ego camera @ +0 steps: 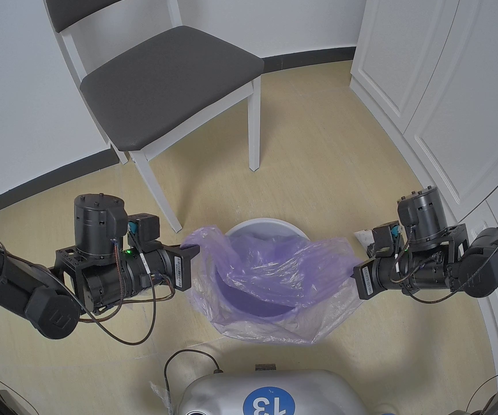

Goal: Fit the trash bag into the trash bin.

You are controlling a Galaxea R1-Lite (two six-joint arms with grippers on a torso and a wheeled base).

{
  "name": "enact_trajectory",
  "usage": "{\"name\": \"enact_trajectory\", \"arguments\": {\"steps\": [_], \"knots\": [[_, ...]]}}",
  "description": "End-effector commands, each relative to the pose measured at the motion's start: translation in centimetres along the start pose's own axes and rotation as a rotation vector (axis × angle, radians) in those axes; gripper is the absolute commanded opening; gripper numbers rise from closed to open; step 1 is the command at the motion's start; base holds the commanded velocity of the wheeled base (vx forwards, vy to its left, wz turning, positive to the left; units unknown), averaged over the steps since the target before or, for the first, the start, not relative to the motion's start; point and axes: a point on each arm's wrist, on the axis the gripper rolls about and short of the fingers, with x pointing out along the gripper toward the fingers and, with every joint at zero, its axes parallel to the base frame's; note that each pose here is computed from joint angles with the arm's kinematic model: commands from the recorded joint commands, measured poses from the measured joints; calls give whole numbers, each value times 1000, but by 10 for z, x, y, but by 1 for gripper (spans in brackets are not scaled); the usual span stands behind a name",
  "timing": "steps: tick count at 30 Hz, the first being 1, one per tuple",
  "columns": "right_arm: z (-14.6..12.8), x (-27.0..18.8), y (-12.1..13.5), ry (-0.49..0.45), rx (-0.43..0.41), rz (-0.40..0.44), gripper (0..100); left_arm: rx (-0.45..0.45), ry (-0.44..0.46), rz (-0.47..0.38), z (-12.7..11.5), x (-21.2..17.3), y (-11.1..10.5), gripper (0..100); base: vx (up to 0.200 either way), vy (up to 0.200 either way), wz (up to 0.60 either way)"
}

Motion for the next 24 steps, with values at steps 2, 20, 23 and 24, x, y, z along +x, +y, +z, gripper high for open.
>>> {"name": "enact_trajectory", "arguments": {"steps": [2, 20, 23, 24], "knots": [[0, -2, -5, 14, -3, -16, 0, -10, 17, 23, 3, -10, 5, 0, 0, 0, 0], [-16, 38, 1, 89, -13, -58, 0, -41, 158, 51, -9, -1, 14, 0, 0, 0, 0], [-15, 50, 1, 39, -10, -56, 0, -39, 142, 54, -15, 9, 19, 0, 0, 0, 0], [-15, 53, 1, 34, -11, -54, 0, -39, 139, 53, -17, 13, 20, 0, 0, 0, 0]]}}
